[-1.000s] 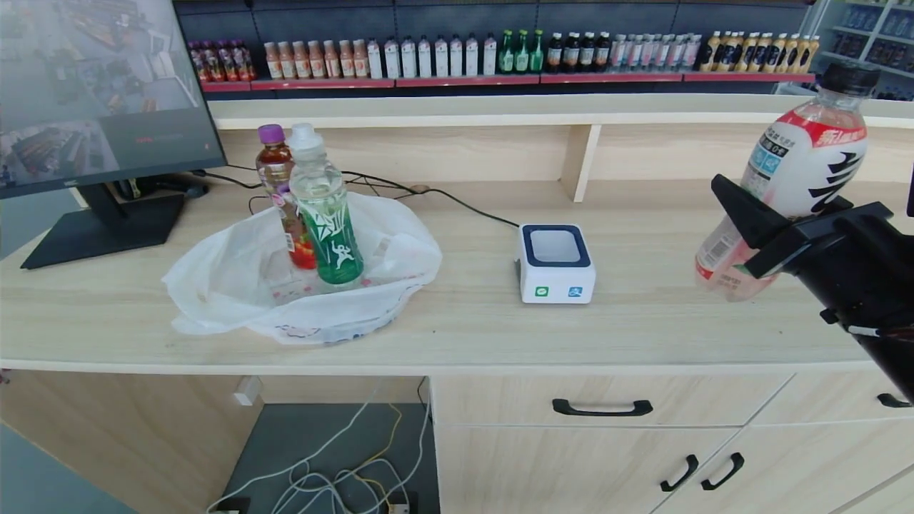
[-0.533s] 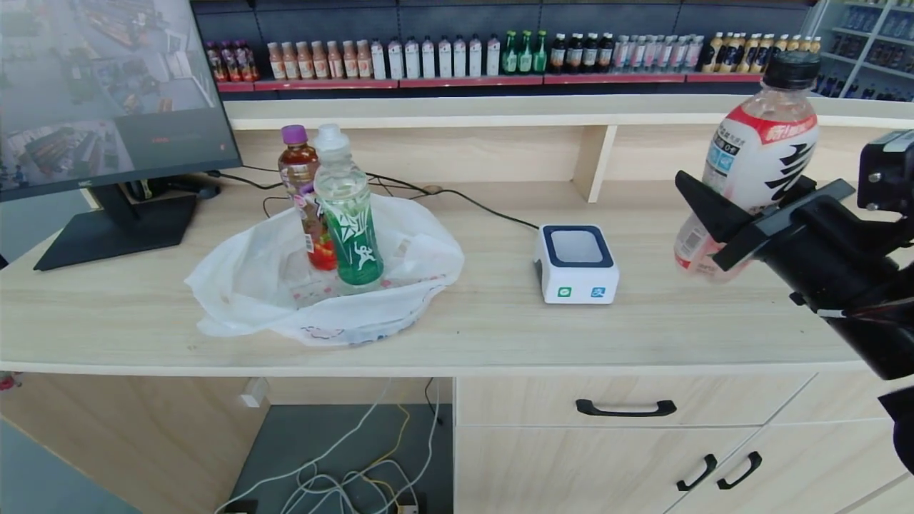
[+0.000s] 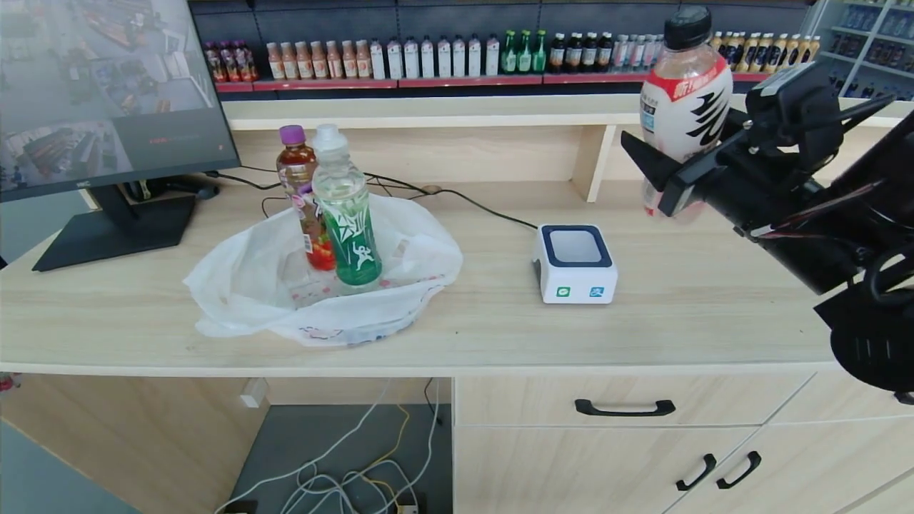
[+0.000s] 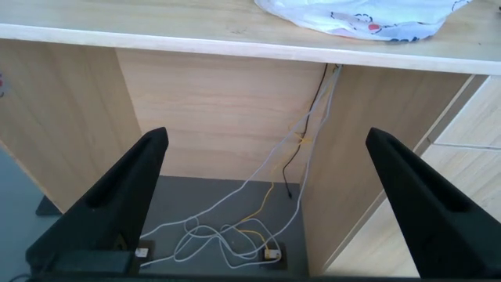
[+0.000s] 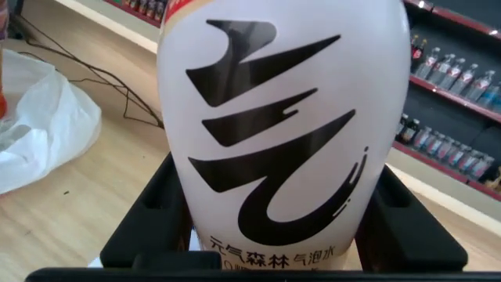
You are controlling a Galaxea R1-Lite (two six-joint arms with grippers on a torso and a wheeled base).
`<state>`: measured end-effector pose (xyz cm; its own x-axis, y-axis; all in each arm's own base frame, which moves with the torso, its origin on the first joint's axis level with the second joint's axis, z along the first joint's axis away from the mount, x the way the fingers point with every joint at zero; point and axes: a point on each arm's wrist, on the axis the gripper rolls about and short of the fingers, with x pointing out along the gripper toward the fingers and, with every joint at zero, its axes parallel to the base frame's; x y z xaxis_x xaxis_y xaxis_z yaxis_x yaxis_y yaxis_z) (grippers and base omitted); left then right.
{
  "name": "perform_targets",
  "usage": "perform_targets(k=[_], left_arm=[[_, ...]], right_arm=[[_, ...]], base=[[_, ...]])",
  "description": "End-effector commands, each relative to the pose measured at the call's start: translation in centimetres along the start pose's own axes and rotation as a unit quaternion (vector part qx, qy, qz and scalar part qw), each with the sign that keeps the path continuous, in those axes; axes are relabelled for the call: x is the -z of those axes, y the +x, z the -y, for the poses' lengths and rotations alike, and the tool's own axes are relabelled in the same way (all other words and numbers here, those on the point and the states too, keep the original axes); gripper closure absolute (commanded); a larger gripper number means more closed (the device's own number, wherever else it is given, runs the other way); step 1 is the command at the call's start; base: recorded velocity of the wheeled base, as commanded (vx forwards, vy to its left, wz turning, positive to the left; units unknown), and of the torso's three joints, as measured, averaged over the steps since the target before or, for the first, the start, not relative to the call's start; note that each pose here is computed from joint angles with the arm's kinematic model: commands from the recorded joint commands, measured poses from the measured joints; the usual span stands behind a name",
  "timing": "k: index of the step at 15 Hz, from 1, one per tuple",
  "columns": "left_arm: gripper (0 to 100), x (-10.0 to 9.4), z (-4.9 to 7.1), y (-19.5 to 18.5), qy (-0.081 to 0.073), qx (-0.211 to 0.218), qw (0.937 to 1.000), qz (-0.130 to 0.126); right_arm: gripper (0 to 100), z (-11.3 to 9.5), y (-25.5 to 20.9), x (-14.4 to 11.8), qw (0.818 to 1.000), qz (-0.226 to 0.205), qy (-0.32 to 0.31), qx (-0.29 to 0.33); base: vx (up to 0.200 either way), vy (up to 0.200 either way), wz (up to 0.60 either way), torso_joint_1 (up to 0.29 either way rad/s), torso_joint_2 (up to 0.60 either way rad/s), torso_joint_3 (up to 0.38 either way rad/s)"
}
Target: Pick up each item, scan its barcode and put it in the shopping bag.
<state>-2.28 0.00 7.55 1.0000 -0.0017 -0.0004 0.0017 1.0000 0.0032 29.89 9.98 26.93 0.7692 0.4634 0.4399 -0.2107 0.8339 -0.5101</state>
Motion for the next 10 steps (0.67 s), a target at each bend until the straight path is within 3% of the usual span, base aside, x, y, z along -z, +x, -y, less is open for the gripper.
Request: perform_targets(k=[1,6,10], left_arm=[[0,0.0,0.0,0.0,0.0,0.0,1.0,0.0],[0,0.0,0.0,0.0,0.0,0.0,1.0,0.0],[0,0.0,0.0,0.0,0.0,0.0,1.0,0.0]], right_arm=[[100,-1.0,2.8,1.6,0.999,0.017,-0.028,-0.022],[100,-1.5,3.5,5.6,0.985,0.054,-0.095,-0.137],[100,-1.6,3.4,6.1,0.969,0.094,-0.125,-0.191]], base=[[0.0,0.0,0.0,0.0,0.0,0.0],[0.0,0.0,0.0,0.0,0.0,0.0],[0.0,0.0,0.0,0.0,0.0,0.0]])
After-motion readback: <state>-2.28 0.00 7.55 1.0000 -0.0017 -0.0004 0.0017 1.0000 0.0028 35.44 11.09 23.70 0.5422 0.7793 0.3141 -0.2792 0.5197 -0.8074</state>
